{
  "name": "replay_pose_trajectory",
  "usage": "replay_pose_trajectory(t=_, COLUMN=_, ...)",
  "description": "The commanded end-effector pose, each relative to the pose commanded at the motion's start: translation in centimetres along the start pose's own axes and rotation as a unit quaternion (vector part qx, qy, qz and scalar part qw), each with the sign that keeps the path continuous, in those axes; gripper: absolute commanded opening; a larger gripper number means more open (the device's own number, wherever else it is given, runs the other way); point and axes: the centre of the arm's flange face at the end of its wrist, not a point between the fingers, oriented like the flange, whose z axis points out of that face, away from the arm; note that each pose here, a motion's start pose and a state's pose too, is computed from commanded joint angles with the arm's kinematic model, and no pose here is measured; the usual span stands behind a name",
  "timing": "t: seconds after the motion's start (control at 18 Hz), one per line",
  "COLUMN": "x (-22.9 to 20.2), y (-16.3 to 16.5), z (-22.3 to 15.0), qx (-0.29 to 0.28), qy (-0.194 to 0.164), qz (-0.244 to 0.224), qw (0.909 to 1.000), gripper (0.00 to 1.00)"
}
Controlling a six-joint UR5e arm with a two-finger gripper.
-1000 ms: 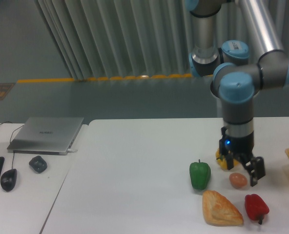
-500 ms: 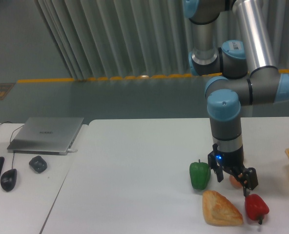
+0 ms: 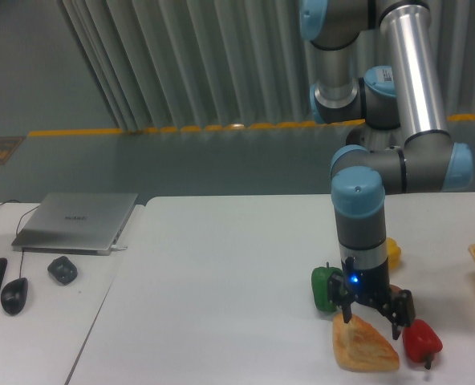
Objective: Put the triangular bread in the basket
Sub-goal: 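Lower the gripper over the triangular bread between the peppers, then close the gripper on the triangular bread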
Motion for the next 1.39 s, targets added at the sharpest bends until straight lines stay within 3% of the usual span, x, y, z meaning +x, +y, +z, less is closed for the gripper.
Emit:
replay_pose_trajectory(t=0.11, x=0.0, y=-0.1, z=1.1, qx=-0.004, qy=0.002, qz=-0.04, qw=0.9992, gripper=1.0)
replay_pose_trajectory(t=0.39, x=-0.1, y=0.3, z=1.2, qx=-0.007, qy=0.002, qz=-0.074, qw=0.9972, gripper=1.0)
replay_pose_trajectory(t=0.56, x=0.0, y=0.4, z=1.7, qx=-0.01, qy=0.003, qz=-0.071, qw=0.9974, gripper=1.0)
replay_pose_trajectory(t=0.61, x=0.0, y=0.4, z=1.7, qx=-0.01, qy=0.003, qz=-0.07, qw=0.9975, gripper=0.92)
replay_pose_trajectory(t=0.67, x=0.1, y=0.3, z=1.6, qx=-0.009, qy=0.003, qz=-0.07, qw=0.9975, gripper=0.78)
replay_pose_trajectory(t=0.89, x=0.1, y=0.2, z=1.6, qx=-0.008, qy=0.005, qz=-0.071, qw=0.9974, gripper=0.6)
replay_pose_trajectory(t=1.06, x=0.0, y=-0.2, z=1.2, qx=-0.003, qy=0.006, qz=-0.074, qw=0.9972, gripper=0.3)
replay_pose_trajectory(t=1.28, x=0.0, y=-0.2, z=0.9, qx=-0.002, qy=0.007, qz=-0.075, qw=0.9971, gripper=0.16)
replay_pose_trajectory(t=1.39, x=-0.6, y=-0.9, z=-0.5, qx=0.012, qy=0.005, qz=-0.079, qw=0.9968, gripper=0.16)
